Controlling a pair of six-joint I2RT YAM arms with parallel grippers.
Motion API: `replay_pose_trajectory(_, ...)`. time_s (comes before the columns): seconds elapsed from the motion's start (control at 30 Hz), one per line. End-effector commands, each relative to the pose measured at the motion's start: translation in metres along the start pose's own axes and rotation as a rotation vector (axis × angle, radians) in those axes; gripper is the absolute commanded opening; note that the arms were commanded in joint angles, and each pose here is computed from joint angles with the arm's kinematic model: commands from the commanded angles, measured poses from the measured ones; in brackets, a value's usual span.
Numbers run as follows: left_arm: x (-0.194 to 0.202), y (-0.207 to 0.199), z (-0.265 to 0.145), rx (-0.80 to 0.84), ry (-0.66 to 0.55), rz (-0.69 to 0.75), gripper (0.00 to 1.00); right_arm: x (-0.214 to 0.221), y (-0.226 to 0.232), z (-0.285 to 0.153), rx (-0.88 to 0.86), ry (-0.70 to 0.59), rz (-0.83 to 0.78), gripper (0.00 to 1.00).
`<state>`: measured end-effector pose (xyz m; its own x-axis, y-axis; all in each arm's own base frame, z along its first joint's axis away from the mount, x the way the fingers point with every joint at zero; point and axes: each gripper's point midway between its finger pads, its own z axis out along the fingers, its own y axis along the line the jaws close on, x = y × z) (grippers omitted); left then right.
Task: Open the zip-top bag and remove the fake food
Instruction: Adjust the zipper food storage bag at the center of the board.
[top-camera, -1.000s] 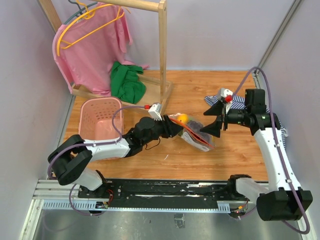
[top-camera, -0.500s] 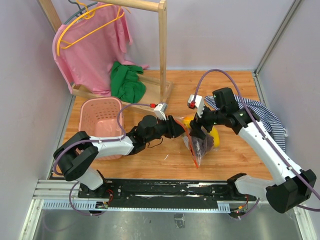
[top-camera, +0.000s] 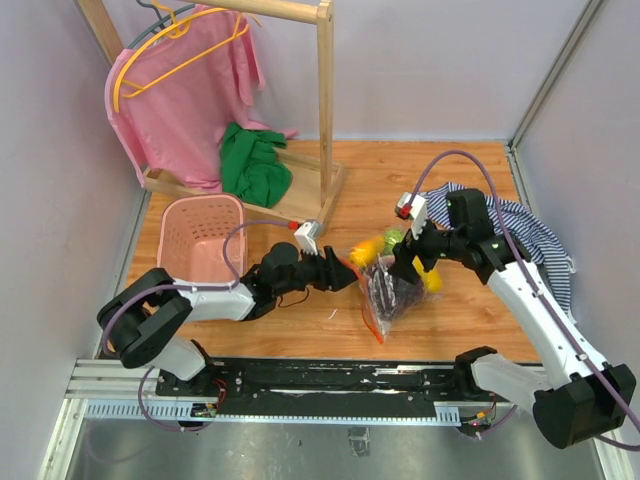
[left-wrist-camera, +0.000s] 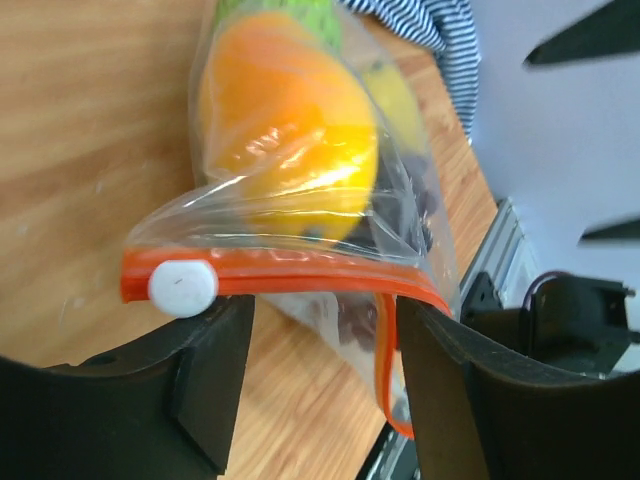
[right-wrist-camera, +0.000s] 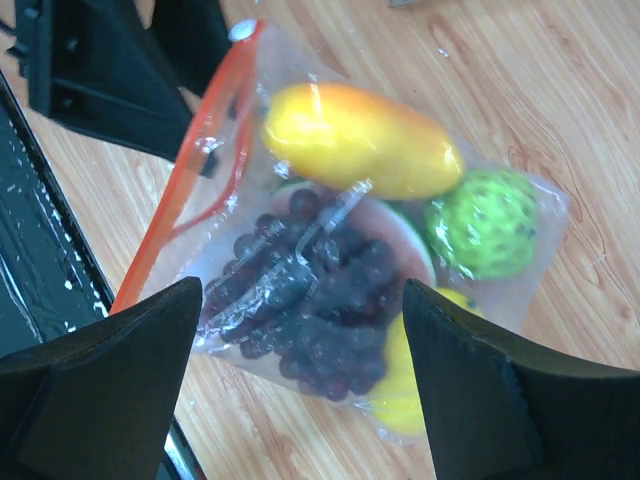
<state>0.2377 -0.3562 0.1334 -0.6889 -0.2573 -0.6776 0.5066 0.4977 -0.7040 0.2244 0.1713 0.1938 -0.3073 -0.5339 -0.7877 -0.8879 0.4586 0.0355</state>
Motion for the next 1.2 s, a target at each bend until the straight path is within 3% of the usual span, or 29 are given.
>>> replay_pose_trajectory(0.0,0.009,-0.013,-0.027,0.098,0.014,-0.002,0.65,-0.018,0.003,-0.006,-0.061,-0.151,0.045,0.82)
replay_pose_trajectory(0.13,0.023,-0.008,-0.046,0.114,0.017,-0.034,0.73,-0.017,0.009,-0.008,-0.094,-0.216,0.046,0.83)
replay_pose_trajectory(0.27,0.037,0.000,-0.056,0.099,0.042,-0.086,0.73,-0.012,0.010,-0.005,-0.117,-0.243,0.041,0.83)
replay_pose_trajectory(0.47,0.060,0.004,-0.069,0.052,0.084,-0.138,0.47,-0.004,0.005,-0.004,-0.103,-0.231,0.038,0.84)
replay_pose_trajectory(0.8,0.076,0.034,-0.097,-0.210,0.074,-0.114,0.47,0.001,0.006,0.000,-0.130,-0.207,0.049,0.84)
replay_pose_trajectory(0.93,0.072,0.029,-0.102,-0.188,0.057,-0.111,0.45,0.002,0.006,-0.001,-0.126,-0.206,0.044,0.84)
replay_pose_trajectory(1.03,0.074,0.030,-0.103,-0.197,0.064,-0.126,0.36,0.002,0.004,0.000,-0.119,-0.202,0.043,0.84)
replay_pose_trajectory(1.17,0.080,0.040,-0.098,-0.236,0.058,-0.164,0.34,0.004,0.003,0.000,-0.115,-0.196,0.043,0.84)
